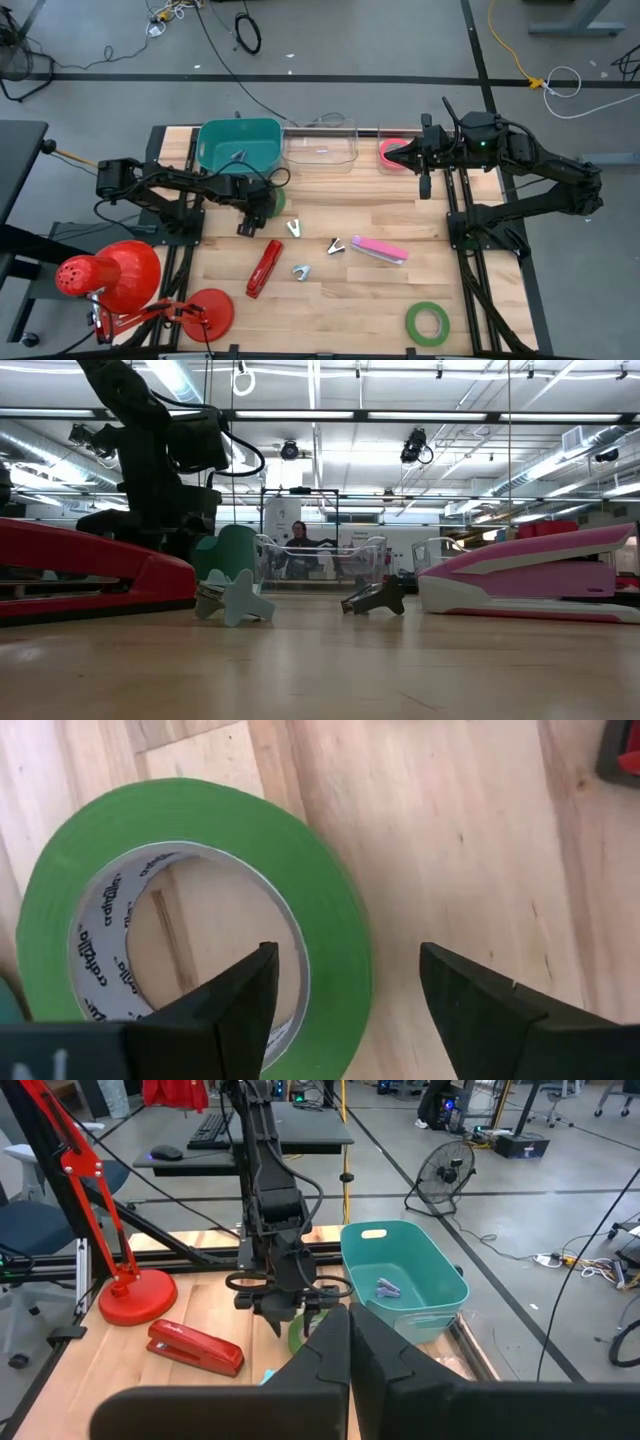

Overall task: Pick and place Stapler, Stapler remover, tape
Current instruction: Put the top green tape into the right transparent bin

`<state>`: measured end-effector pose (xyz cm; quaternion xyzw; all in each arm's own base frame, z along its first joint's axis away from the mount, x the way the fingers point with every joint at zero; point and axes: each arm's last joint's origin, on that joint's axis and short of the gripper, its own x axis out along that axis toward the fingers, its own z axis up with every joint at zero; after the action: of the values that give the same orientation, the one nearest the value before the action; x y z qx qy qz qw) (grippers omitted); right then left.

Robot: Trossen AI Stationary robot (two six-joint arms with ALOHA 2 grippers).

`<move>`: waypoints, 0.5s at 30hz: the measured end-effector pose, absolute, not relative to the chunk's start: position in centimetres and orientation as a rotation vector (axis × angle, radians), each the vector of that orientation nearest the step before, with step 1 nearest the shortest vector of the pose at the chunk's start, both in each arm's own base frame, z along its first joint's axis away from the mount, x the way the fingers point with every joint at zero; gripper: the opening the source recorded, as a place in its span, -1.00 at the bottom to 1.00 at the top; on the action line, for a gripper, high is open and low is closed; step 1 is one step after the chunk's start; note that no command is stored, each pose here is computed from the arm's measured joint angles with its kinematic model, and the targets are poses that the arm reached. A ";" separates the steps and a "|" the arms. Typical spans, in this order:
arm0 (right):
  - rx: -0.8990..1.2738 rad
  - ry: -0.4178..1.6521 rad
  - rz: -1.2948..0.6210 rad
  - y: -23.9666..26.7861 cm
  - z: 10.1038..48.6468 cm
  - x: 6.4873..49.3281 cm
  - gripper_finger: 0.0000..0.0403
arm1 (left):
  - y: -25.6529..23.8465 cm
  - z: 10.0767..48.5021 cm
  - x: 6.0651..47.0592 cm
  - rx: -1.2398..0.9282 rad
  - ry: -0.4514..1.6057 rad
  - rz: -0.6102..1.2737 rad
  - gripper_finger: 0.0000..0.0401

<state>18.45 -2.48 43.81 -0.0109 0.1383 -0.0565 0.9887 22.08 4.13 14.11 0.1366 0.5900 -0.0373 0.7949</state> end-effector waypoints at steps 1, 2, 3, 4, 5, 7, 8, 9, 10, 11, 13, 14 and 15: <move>-0.022 0.278 -0.113 -2.5 43.8 18.5 -0.99 | 4.1 14.1 22.1 0.293 1.268 -0.080 0.17; -0.022 0.278 -0.113 -2.5 43.8 18.5 -0.99 | 4.1 14.1 22.1 0.292 1.269 -0.079 0.13; -0.022 0.278 -0.113 -2.5 43.8 18.5 -0.99 | 4.1 14.1 22.1 0.291 1.271 -0.079 0.08; -0.022 0.278 -0.113 -2.5 43.8 18.5 -0.99 | 4.1 14.1 22.0 0.288 1.275 -0.078 0.03; -0.022 0.278 -0.113 -2.5 43.8 18.5 -0.99 | 4.1 14.1 22.0 0.287 1.278 -0.078 -0.02; -0.022 0.279 -0.113 -2.5 43.8 18.5 -0.99 | 4.1 14.1 22.0 0.280 1.277 -0.073 -0.12; -0.021 0.280 -0.113 -2.5 43.8 18.5 -0.99 | 4.1 14.1 22.0 0.277 1.278 -0.070 -0.17; -0.021 0.282 -0.113 -2.5 43.7 18.6 -0.99 | 4.1 14.1 22.0 0.275 1.278 -0.069 -0.21; -0.021 0.283 -0.113 -2.5 43.7 18.6 -0.99 | 4.1 14.1 22.0 0.274 1.280 -0.068 -0.25; -0.021 0.284 -0.113 -2.5 43.7 18.7 -0.99 | 4.1 14.1 22.0 0.272 1.280 -0.067 -0.29; -0.021 0.288 -0.113 -2.5 43.6 18.8 -0.99 | 4.1 14.1 22.0 0.271 1.280 -0.067 -0.36; -0.020 0.291 -0.113 -2.5 43.6 18.9 -0.99 | 4.1 14.1 22.0 0.270 1.280 -0.066 -0.39; -0.020 0.293 -0.113 -2.5 43.5 19.0 -0.99 | 4.1 14.1 22.0 0.269 1.280 -0.066 -0.41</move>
<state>18.95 -2.55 43.55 -0.0100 0.1461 -0.0563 0.9876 21.98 4.11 14.08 0.1251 0.5954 -0.0305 0.7931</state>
